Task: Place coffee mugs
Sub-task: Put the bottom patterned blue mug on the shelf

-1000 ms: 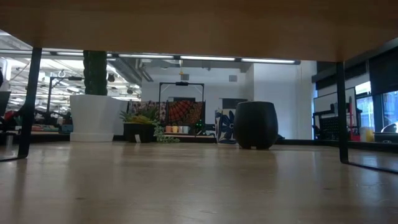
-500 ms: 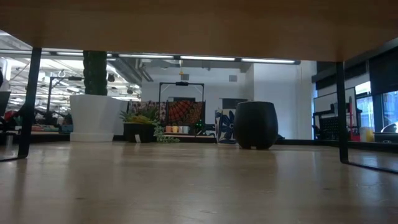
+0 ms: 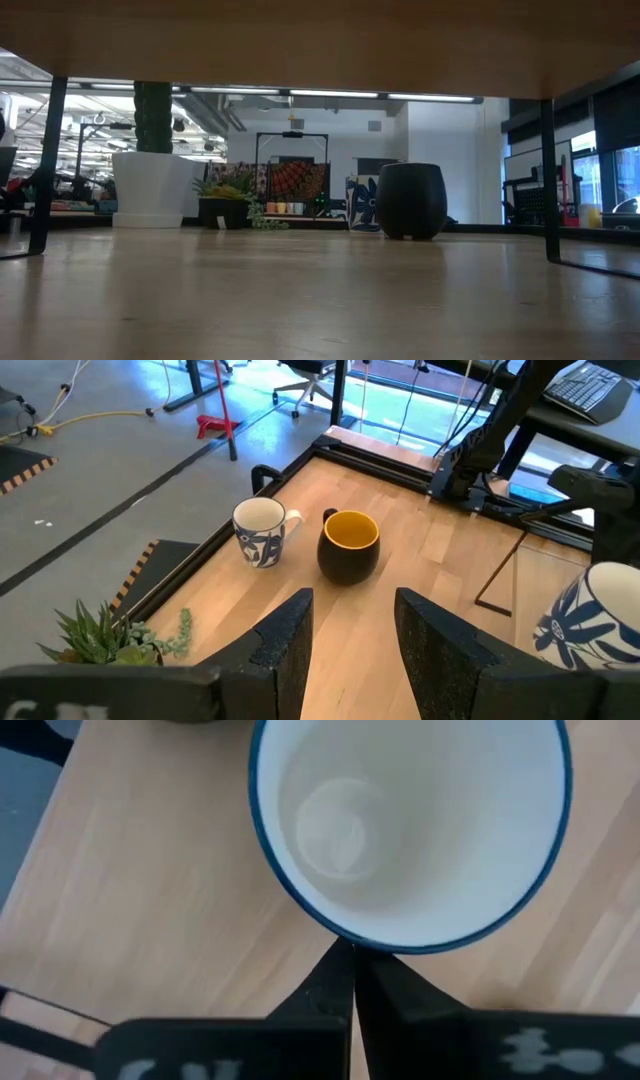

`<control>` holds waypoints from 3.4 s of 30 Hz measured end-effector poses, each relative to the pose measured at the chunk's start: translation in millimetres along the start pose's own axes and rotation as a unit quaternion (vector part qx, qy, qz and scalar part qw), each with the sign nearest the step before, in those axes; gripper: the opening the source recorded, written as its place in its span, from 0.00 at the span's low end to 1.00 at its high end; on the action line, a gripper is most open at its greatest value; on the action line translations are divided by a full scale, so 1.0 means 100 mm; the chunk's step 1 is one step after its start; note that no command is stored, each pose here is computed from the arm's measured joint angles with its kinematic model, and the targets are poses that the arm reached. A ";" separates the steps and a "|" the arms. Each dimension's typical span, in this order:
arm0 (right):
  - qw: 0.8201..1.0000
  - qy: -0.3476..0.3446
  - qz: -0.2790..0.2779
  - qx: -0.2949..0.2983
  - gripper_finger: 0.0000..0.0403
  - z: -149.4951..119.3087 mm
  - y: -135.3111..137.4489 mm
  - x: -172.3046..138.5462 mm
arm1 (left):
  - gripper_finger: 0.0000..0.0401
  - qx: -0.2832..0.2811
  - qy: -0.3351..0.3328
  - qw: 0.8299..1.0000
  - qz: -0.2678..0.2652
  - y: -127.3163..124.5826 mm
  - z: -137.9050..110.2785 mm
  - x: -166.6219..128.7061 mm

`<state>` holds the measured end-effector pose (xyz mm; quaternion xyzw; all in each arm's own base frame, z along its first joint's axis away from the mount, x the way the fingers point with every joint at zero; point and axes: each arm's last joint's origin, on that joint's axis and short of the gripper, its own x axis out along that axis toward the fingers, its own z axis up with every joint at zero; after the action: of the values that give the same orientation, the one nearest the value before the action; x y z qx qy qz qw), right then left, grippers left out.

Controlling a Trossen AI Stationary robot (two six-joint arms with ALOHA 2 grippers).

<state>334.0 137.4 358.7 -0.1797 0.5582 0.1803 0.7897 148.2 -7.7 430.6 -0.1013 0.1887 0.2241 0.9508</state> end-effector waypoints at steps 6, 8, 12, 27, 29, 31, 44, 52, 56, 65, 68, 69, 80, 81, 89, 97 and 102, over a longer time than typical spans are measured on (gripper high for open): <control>1.000 -0.004 -0.017 -0.012 0.00 0.01 -0.01 -0.01 | 0.34 0.000 0.000 1.000 0.000 0.00 0.00 0.00; 0.999 0.014 -0.045 -0.016 0.00 -0.04 0.03 -0.10 | 0.34 0.000 0.000 1.000 0.000 0.00 0.00 0.00; 0.999 -0.020 -0.047 -0.009 0.00 -0.09 0.07 -0.37 | 0.34 0.000 0.000 1.000 0.000 0.00 0.00 0.00; 0.986 -0.120 -0.031 -0.115 0.00 0.15 0.53 -0.41 | 0.34 -0.004 0.001 1.000 -0.002 0.00 0.00 0.00; 0.981 -0.128 -0.041 -0.140 0.00 0.19 0.52 -0.37 | 0.34 -0.005 0.006 1.000 -0.015 -0.01 0.00 0.00; 0.975 -0.152 -0.049 -0.153 0.00 0.27 0.42 -0.33 | 0.34 -0.006 0.014 0.999 -0.032 -0.02 -0.01 0.00; 0.980 -0.120 -0.053 -0.151 0.00 0.34 -0.10 -0.03 | 0.34 -0.028 0.018 0.998 -0.047 -0.02 -0.01 -0.01; 0.984 -0.108 -0.044 -0.138 0.00 0.33 -0.29 0.09 | 0.34 -0.028 0.018 0.998 -0.047 -0.02 -0.01 -0.01; 0.984 -0.102 -0.056 -0.136 0.00 0.33 -0.30 0.09 | 0.34 -0.028 0.018 0.998 -0.047 -0.02 -0.01 -0.01; 0.990 -0.084 -0.066 -0.097 0.00 0.31 -0.30 0.11 | 0.34 -0.028 0.017 0.998 -0.046 -0.02 -0.01 -0.01; 0.990 -0.081 -0.075 -0.090 0.00 0.31 -0.30 0.11 | 0.34 -0.027 0.017 0.998 -0.046 -0.02 -0.01 -0.01; 0.990 -0.081 -0.076 -0.090 0.00 0.31 -0.31 0.11 | 0.34 -0.027 0.017 0.998 -0.046 -0.02 -0.01 -0.01; 0.990 -0.090 -0.085 -0.072 0.00 0.31 -0.28 -0.02 | 0.34 -0.027 0.017 0.998 -0.045 -0.02 -0.01 -0.01; 0.988 -0.098 -0.093 -0.071 0.00 0.32 -0.28 -0.10 | 0.34 -0.027 0.017 0.998 -0.045 -0.02 -0.01 -0.01; 0.989 -0.082 -0.028 -0.124 0.00 0.19 0.04 -0.57 | 0.34 -0.027 0.017 0.998 -0.045 -0.02 -0.01 -0.01; 0.988 -0.074 -0.027 -0.133 0.00 0.22 0.41 -0.55 | 0.34 -0.027 0.017 0.998 -0.045 -0.02 -0.01 -0.01; 0.990 -0.055 -0.023 -0.125 0.00 0.30 0.42 -0.36 | 0.34 -0.028 0.017 0.998 -0.046 -0.02 -0.01 -0.01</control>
<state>327.3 185.5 398.9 -0.2797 0.4823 0.2401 0.7947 148.5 -10.3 430.6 -0.1398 0.1940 0.1839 0.9534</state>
